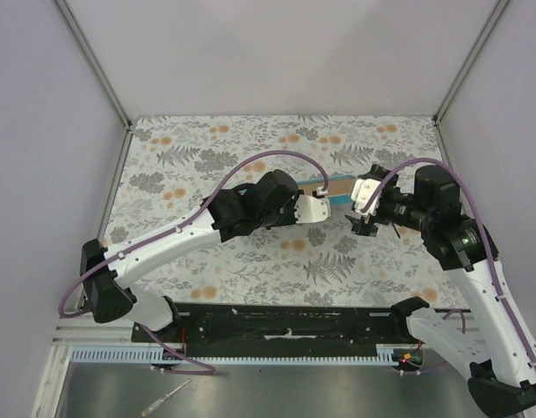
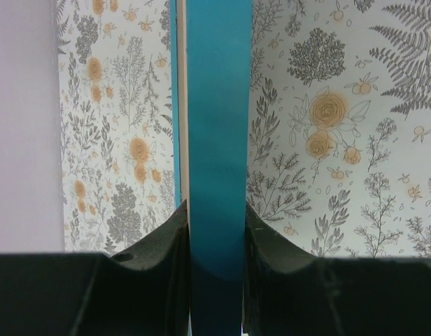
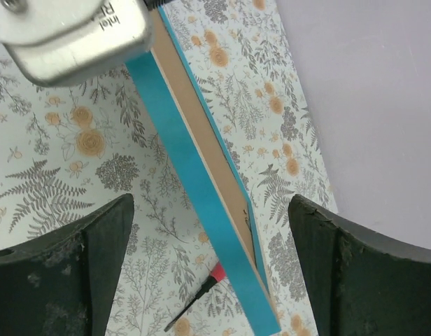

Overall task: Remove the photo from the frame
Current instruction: Turn over the photo frame at the center of the board.

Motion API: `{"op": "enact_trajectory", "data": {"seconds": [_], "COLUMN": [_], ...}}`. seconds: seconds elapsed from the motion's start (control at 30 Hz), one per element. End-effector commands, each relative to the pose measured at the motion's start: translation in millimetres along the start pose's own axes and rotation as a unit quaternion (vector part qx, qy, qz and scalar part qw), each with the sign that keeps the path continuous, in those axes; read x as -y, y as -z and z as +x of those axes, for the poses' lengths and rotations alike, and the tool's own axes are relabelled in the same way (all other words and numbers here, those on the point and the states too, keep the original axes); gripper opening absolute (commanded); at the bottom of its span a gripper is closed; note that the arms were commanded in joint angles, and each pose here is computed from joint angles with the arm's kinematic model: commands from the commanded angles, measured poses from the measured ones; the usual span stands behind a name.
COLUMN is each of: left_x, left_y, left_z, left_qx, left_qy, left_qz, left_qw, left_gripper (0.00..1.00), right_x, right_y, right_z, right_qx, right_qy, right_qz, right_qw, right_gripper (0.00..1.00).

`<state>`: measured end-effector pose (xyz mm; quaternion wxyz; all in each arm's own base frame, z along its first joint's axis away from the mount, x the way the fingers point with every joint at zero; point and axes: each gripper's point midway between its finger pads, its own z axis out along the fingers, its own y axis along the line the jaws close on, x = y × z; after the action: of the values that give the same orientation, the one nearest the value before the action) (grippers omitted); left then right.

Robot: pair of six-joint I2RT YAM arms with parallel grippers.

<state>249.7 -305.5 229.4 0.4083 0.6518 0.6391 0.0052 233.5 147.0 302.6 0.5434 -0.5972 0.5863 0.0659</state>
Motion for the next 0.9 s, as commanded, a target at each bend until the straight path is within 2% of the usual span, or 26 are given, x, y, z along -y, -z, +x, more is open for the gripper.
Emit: {"op": "enact_trajectory", "data": {"seconds": [0.0, 0.37, 0.87], "left_x": [-16.6, -27.9, -66.2], "left_y": [10.7, 12.0, 0.0], "left_z": [-25.9, -52.9, -52.2], "left_qx": [0.023, 0.026, 0.029], "left_qy": [0.079, 0.152, 0.273], "left_qz": [-0.017, 0.007, 0.002], "left_qw": [0.996, 0.988, 0.962], "left_gripper": [0.02, 0.02, 0.02], "right_x": [8.0, 17.4, 15.9], "right_y": [17.4, 25.7, 26.4], "right_z": [-29.5, -25.8, -21.0], "right_qx": [0.048, 0.062, 0.090], "right_qy": [-0.065, -0.194, -0.241], "right_qz": [0.016, 0.025, 0.026], "right_qw": [0.997, 0.979, 0.966], "right_gripper": [0.98, 0.98, 0.98]}}
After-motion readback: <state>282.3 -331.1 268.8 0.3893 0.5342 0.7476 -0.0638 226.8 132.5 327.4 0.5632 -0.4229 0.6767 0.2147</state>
